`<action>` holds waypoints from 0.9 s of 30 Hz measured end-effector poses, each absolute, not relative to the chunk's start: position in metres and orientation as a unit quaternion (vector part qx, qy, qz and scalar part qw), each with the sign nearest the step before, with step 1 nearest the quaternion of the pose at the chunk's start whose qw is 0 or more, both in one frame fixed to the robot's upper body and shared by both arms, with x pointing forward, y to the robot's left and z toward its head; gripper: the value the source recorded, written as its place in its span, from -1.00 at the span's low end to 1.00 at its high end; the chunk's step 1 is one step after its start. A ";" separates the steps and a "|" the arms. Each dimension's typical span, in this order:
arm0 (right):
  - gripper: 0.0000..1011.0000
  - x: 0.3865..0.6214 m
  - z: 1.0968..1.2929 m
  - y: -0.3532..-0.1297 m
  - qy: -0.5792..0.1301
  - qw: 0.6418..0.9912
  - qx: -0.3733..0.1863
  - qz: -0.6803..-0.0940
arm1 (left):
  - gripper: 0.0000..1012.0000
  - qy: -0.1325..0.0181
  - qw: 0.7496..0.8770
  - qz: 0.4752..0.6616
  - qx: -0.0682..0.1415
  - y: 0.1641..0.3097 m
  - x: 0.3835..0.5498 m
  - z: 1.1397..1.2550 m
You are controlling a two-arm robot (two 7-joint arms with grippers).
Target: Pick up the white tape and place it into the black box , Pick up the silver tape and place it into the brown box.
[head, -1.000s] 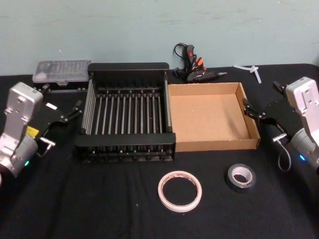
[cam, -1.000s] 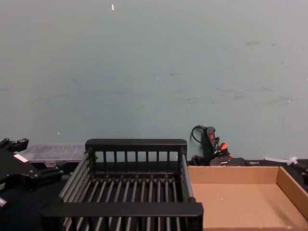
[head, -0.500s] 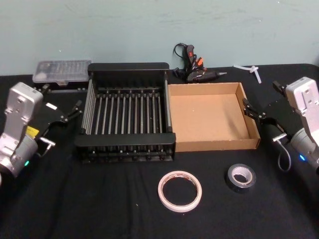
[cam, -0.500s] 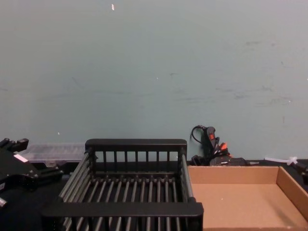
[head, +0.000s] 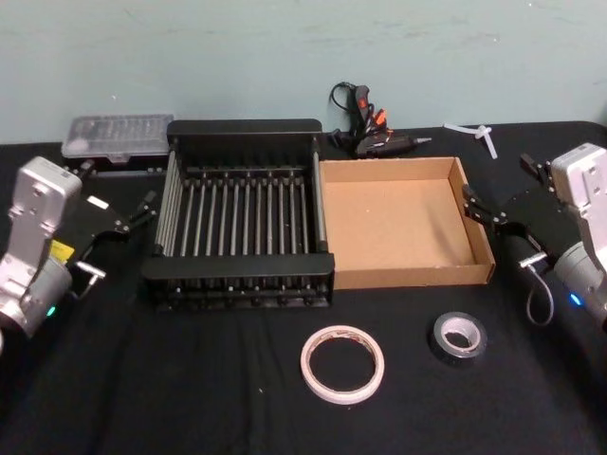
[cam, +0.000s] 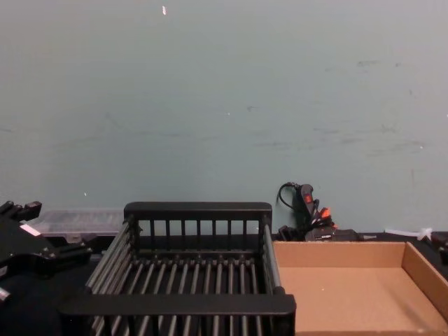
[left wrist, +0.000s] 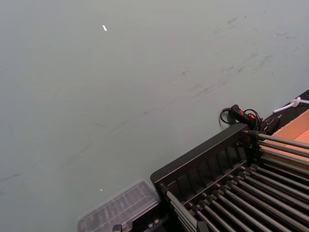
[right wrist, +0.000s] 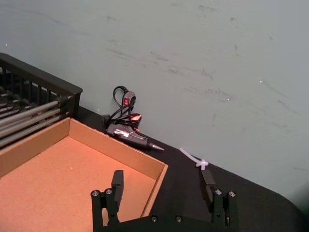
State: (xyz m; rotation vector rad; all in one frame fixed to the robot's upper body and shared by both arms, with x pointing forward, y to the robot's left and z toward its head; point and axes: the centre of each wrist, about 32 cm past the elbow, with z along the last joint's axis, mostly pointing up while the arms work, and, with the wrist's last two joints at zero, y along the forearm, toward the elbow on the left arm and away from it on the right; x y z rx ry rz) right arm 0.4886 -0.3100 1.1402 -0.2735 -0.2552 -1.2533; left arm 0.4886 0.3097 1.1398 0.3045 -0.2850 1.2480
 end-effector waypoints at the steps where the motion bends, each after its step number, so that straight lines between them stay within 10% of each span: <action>1: 0.98 0.488 1.140 -0.310 -0.115 0.795 -0.124 -0.583 | 0.98 -0.132 0.791 0.580 0.141 0.310 0.489 1.140; 27: 0.98 0.448 1.169 -0.309 -0.029 0.825 -0.111 -0.553 | 0.98 -0.132 0.791 0.580 0.142 0.310 0.489 1.140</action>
